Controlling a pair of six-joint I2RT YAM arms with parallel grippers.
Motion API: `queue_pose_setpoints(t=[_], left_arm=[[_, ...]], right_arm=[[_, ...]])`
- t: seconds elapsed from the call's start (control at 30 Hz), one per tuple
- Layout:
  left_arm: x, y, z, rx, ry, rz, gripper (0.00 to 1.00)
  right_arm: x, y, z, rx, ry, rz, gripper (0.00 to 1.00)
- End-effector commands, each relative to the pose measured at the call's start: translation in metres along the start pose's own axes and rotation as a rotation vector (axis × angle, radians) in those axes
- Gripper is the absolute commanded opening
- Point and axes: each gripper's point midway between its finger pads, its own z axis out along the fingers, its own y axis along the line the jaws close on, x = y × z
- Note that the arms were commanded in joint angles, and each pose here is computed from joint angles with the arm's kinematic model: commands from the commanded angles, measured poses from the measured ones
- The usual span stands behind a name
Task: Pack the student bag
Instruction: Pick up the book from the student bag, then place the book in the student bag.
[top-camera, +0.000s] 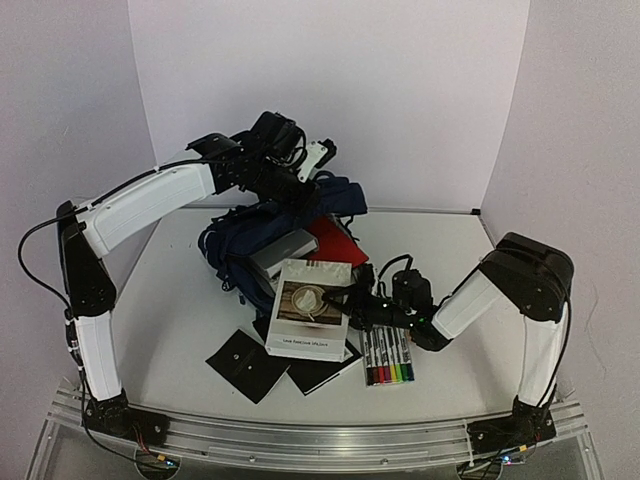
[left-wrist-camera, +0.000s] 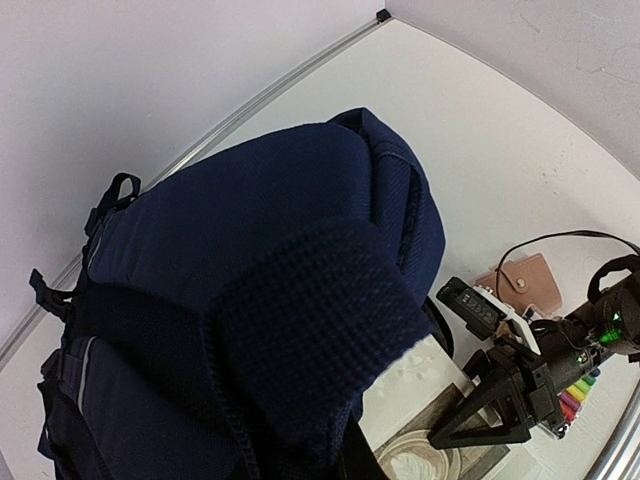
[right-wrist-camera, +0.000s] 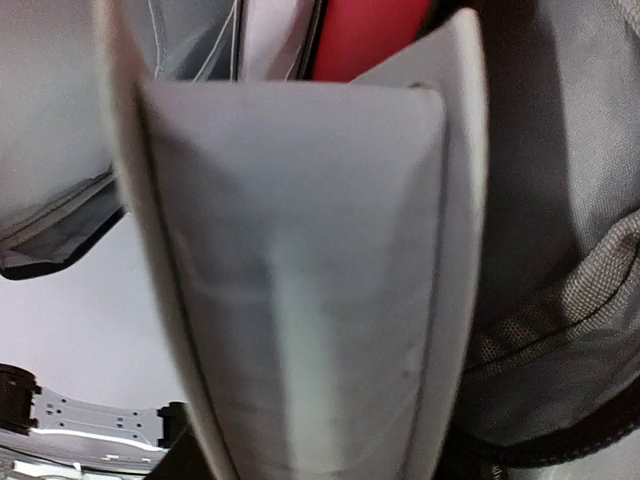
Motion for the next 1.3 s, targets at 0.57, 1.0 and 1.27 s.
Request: queue_pose_setpoints(t=[0.57, 1.0, 1.27], left_arm=[[-0.097, 0.017, -0.119, 0.047, -0.372, -0.008, 0.0], [-0.106, 0.027, -0.124, 0.014, -0.401, -0.032, 0.0], [-0.107, 0.021, -0.125, 0.057, -0.407, -0.023, 0.0]], right_arm=[[-0.06, 0.142, -0.056, -0.083, -0.213, 0.059, 0.0], [-0.039, 0.104, 0.008, 0.029, -0.091, 0.119, 0.0], [-0.037, 0.094, 0.03, 0.044, -0.067, 0.114, 0.0]])
